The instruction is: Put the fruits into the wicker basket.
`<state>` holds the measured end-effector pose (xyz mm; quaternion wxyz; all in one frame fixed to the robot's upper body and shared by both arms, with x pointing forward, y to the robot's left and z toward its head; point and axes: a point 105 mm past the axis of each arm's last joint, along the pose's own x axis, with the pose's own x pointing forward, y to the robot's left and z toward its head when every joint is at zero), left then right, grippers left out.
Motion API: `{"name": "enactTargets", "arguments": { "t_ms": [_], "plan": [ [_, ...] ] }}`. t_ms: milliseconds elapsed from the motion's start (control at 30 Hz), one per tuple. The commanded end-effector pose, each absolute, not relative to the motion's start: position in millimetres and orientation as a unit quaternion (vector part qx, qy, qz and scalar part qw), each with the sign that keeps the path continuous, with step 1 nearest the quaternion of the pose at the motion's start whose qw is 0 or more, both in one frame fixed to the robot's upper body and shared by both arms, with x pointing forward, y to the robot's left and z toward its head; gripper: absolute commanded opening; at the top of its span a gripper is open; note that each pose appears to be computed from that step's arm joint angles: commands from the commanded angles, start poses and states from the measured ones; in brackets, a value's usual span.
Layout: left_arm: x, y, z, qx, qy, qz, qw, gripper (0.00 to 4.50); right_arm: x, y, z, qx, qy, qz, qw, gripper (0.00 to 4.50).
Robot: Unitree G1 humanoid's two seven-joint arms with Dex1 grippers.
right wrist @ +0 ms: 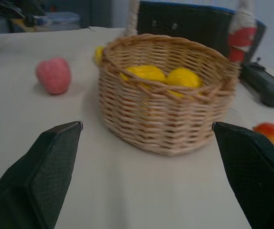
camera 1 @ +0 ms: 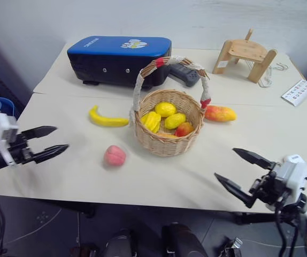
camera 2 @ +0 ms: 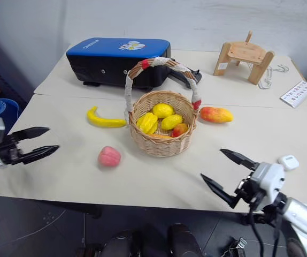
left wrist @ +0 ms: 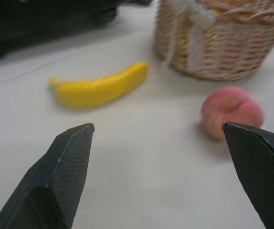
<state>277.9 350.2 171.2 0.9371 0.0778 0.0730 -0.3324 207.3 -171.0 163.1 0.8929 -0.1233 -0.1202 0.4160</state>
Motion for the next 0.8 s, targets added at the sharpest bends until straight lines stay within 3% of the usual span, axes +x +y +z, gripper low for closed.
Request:
{"name": "enactTargets", "arguments": {
  "t_ms": [33,200,400,533,667,800],
  "plan": [
    [260.8,396.8,164.7,0.083,0.103,-0.256,0.958,4.50,193.9,-147.5,161.7,-0.165,-0.154,0.466,0.856,4.49],
    [258.9,405.4,163.7,0.107,0.122,-0.263,0.951,4.50,192.8,-143.4,154.5,-0.154,-0.147,0.484,0.849,4.49],
    [270.2,335.5,176.1,0.157,0.110,-0.450,0.872,4.50,192.6,-144.0,163.7,-0.129,-0.140,0.510,0.839,4.49],
    [273.1,275.1,173.3,0.201,0.123,-0.573,0.785,4.50,190.2,-140.6,165.6,-0.095,-0.104,0.535,0.833,4.49],
    [290.8,225.7,179.6,0.209,0.078,-0.623,0.750,4.50,192.8,-140.3,163.8,-0.099,-0.086,0.547,0.827,4.49],
    [311.0,201.3,172.5,0.232,0.080,-0.641,0.727,4.50,195.5,-137.3,163.9,-0.094,-0.084,0.543,0.830,4.49]
  ]
}}
